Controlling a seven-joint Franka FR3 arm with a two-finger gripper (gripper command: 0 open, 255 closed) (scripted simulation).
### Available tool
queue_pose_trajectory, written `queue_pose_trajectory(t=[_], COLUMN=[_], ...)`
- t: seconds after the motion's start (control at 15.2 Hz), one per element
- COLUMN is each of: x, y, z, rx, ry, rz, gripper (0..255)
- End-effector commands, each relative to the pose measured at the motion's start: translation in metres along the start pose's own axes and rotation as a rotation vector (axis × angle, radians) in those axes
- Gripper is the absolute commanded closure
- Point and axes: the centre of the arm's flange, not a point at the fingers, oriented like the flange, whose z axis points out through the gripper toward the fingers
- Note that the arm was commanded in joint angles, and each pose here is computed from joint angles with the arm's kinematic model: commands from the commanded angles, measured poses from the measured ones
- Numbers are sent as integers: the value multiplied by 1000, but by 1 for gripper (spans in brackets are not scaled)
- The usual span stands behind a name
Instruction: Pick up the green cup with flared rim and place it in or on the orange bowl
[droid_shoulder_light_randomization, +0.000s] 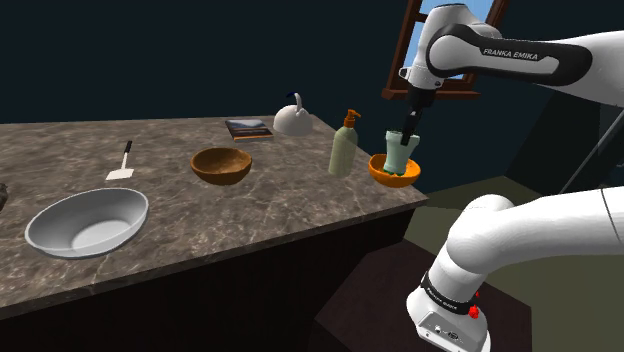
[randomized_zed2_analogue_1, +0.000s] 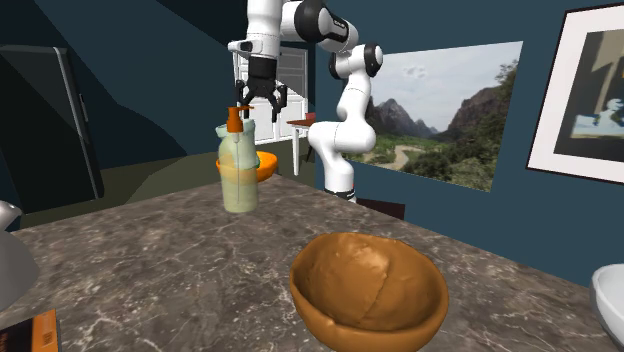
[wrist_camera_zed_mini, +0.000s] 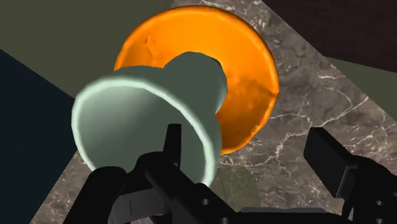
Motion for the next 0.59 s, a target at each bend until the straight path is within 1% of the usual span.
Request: queue_pose_trajectory(t=[0.0,0.13,0.4,0.53], x=[0,0,0,0], y=[0,0,0,0], z=[0,0,-50,-50], rx=[0,0,0,0], ry=[0,0,0,0], rz=[0,0,0,0], gripper=[0,0,0,0])
